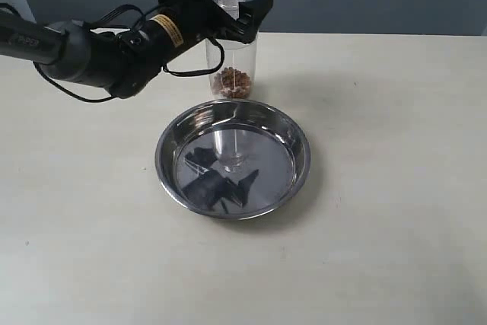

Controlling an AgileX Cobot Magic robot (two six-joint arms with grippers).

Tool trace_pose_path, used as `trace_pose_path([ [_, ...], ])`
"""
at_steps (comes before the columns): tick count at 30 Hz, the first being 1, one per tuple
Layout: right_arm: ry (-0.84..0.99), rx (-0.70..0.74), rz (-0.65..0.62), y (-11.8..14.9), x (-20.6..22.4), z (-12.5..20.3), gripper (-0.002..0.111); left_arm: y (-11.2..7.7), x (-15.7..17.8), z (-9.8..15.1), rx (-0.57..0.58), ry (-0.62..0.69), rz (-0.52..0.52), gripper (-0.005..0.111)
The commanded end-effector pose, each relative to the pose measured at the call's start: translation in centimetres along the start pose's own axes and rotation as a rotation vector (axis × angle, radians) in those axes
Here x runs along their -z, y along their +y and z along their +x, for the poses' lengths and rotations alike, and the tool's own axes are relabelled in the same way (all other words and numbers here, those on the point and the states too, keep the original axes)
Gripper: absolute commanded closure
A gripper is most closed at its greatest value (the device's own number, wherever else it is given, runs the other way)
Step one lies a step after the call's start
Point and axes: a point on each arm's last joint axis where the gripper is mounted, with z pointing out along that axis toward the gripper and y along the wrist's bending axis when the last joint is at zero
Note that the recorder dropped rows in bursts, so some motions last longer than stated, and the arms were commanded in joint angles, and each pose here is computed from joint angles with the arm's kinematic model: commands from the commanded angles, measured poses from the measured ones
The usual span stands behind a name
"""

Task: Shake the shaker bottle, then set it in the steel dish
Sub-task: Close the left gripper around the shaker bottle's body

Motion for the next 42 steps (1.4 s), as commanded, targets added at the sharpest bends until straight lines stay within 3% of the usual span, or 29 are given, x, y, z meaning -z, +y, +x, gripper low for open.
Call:
trace_pose_path([
  [1, -0.009, 0.006, -0.001, 0.0, 0.0, 0.0, 0.109, 0.6, -0.1, 1.0, 0.007, 0.023, -0.007, 0.001],
  [25, -0.009, 0.006, -0.001, 0.0, 0.0, 0.0, 0.109, 1.1, -0.4, 6.6, 0.077, 0.115, 0.003, 0.001],
  [42, -0.009, 0.006, -0.001, 0.0, 0.0, 0.0, 0.109, 1.6, -0.3, 7.9, 0.101, 0.179, -0.054, 0.003],
])
